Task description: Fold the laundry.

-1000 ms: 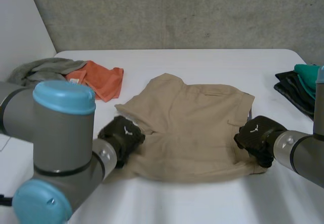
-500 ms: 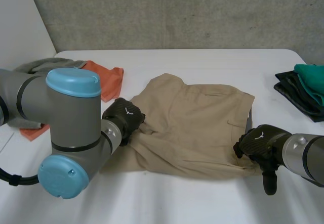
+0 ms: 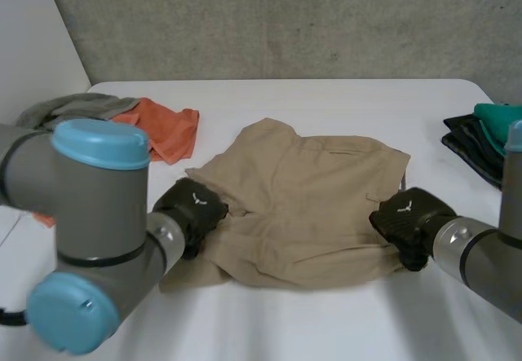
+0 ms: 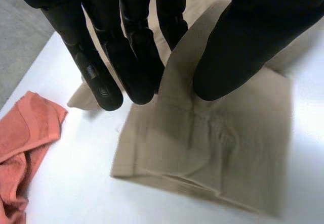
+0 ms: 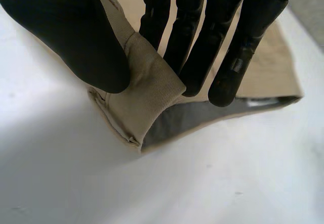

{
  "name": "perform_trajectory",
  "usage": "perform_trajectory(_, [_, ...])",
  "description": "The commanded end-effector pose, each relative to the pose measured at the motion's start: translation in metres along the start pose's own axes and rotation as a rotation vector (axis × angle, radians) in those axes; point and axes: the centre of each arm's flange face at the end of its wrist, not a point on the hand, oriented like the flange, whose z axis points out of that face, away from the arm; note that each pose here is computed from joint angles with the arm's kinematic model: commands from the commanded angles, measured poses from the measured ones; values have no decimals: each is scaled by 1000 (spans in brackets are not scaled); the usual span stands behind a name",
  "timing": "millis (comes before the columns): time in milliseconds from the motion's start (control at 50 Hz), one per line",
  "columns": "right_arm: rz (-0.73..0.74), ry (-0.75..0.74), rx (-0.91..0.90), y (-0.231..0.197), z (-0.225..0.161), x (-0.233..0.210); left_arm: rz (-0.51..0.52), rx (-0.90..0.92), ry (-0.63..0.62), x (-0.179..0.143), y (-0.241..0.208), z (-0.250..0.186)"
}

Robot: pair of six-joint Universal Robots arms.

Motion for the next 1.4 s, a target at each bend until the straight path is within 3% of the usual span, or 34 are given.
perform_trajectory(20, [-159,-3,-9,-9,-44,3,54,-97,132,18,11,-68])
perform_trajectory(120, [-298,-71,-98,-4,-76,3,154,-149,304,41,21,-117])
perform_trajectory(260, [-241,-86,-76,0,-73,14,158,-108,313,40,15,-117])
perform_trajectory(340, [-232,-85,-65,2,-66,18,149,0,224,33,-2,-89])
perform_trajectory(480, [-225,-1,-42,9,-13,33,106,89,69,8,-19,-21])
perform_trajectory(600, [-140,173,54,-4,27,55,84,177,-94,-12,-37,40])
perform_trajectory(840, [-202,471,246,-28,115,70,173,478,-457,-54,-57,143])
perform_trajectory(1100, [-297,666,306,-20,178,68,185,578,-452,-45,-44,197])
perform_trajectory(1240, [-193,665,340,-31,158,76,139,651,-495,-56,-60,175])
perform_trajectory(1400, [127,433,391,-58,78,85,50,690,-479,-63,-72,125])
